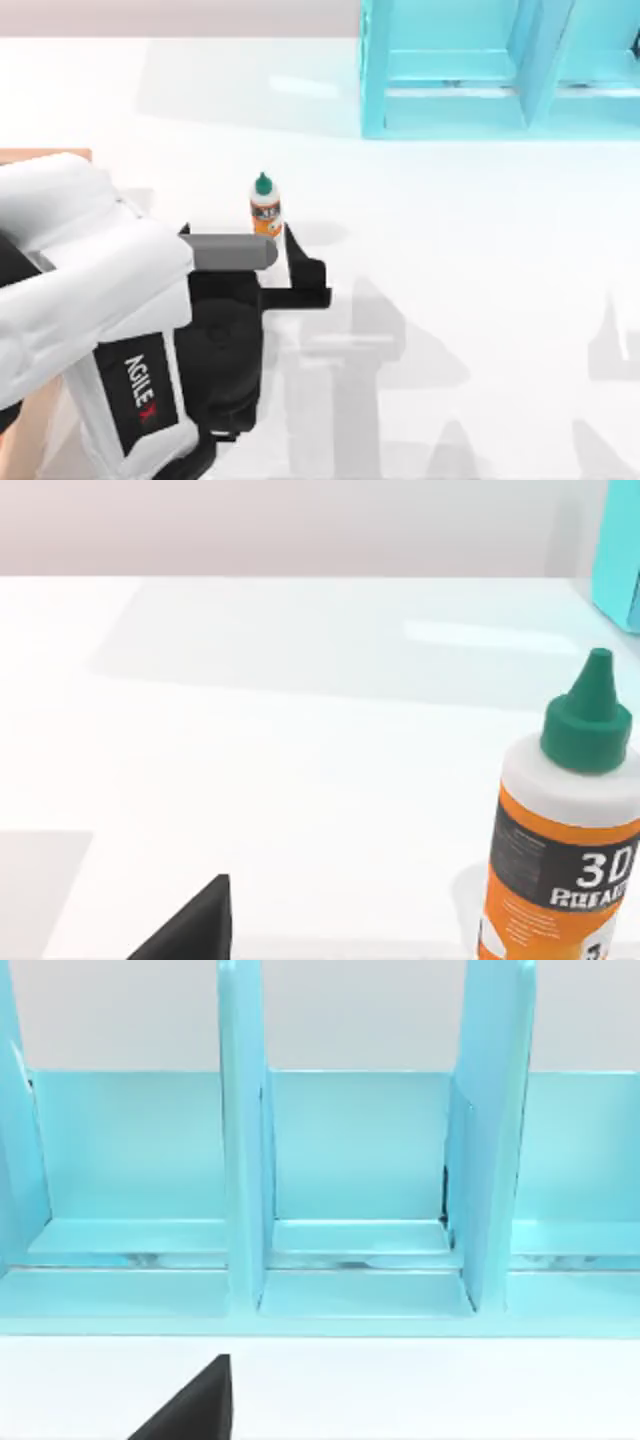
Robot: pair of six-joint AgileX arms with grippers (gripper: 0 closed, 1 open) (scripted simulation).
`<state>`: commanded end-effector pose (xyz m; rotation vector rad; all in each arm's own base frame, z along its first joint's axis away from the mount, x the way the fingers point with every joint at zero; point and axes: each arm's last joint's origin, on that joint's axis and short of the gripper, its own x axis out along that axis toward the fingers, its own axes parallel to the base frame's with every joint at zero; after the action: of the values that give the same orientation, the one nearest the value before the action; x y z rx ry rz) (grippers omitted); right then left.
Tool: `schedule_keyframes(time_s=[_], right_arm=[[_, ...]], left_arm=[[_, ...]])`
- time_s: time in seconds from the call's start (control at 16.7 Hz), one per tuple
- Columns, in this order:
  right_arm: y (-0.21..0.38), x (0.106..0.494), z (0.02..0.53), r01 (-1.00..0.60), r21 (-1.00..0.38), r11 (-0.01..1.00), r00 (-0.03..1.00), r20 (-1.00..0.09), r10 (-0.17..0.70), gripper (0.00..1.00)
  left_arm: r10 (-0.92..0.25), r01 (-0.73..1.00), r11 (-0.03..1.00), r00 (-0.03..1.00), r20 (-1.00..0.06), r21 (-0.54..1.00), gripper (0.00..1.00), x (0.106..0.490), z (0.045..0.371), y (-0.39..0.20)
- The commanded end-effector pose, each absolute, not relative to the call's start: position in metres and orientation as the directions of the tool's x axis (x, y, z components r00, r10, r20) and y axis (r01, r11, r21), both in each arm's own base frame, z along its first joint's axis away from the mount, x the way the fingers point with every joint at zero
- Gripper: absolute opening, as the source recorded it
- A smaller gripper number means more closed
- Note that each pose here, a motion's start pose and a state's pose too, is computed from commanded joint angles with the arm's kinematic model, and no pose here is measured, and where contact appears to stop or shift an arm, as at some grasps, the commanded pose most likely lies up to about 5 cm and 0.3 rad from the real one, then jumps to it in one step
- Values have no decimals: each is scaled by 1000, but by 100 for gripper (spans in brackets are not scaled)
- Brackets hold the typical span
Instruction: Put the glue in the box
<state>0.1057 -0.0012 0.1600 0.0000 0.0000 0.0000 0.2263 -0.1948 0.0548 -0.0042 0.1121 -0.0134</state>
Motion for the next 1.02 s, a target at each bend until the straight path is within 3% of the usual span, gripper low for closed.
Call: schedule_keyframes(time_s=[0.3,0.72,1.02], right_arm=[[-1,106,160,0,0,1000,1000,0,0,100],[-1,106,160,0,0,1000,1000,0,0,100],[-1,106,160,0,0,1000,1000,0,0,100]], left_arm=[[-21,20,1000,995,-101,-18,100,213,18,-212],[-19,18,1000,995,-102,-16,100,214,16,-212],[-22,20,1000,995,-100,-20,100,254,11,-218]])
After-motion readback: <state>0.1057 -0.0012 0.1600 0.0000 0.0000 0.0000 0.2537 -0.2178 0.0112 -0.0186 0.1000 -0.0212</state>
